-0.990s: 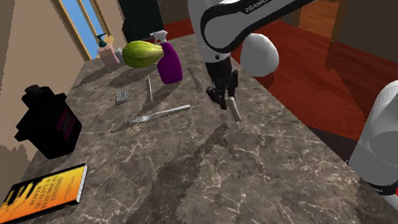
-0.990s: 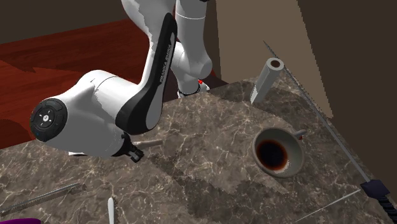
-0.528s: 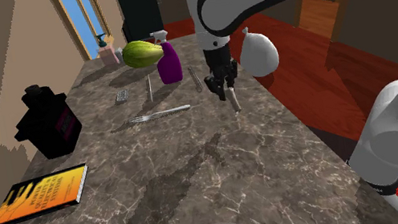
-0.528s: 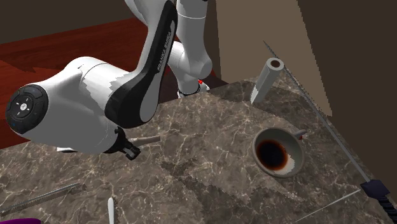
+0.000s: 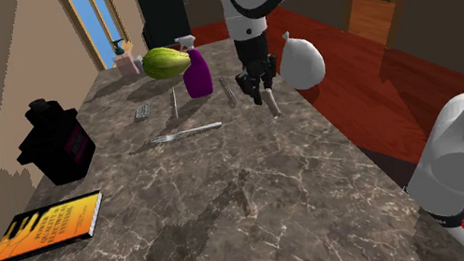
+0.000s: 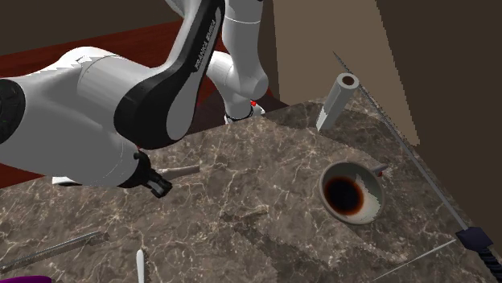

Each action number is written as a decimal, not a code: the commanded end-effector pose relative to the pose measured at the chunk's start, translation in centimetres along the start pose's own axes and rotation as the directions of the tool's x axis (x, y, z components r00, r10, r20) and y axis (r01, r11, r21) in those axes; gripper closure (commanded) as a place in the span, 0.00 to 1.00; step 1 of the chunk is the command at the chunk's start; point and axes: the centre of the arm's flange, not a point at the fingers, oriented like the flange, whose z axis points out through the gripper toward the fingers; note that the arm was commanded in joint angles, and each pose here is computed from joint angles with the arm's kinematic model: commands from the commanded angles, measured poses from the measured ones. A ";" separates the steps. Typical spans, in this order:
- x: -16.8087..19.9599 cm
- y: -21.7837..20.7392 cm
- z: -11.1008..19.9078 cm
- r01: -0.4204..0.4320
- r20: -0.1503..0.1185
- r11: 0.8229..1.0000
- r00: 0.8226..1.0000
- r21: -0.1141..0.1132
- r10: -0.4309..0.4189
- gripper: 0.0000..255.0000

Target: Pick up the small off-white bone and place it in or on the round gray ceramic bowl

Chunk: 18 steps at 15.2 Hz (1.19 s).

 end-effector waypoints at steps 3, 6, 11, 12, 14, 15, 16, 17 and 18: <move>-0.2 0.1 -2.1 0.000 0.000 1.000 1.000 0.000 0.000 1.00; -0.4 0.2 -3.7 0.000 0.000 1.000 1.000 0.000 0.000 1.00; -2.7 -3.1 -4.2 0.000 0.000 1.000 1.000 0.000 0.000 1.00; -3.4 -4.1 -4.2 0.000 0.000 1.000 1.000 0.000 0.000 1.00; -4.9 -6.3 -4.1 0.000 0.000 1.000 1.000 0.000 0.000 1.00; -5.7 -7.4 -4.1 0.000 0.000 1.000 1.000 0.000 0.000 1.00; -6.4 -8.5 -4.0 0.000 0.000 1.000 1.000 0.000 0.000 1.00; -7.1 -9.6 -4.0 0.000 0.000 1.000 1.000 0.000 0.000 1.00; -7.9 -10.7 -3.9 0.000 0.000 1.000 1.000 0.000 0.000 1.00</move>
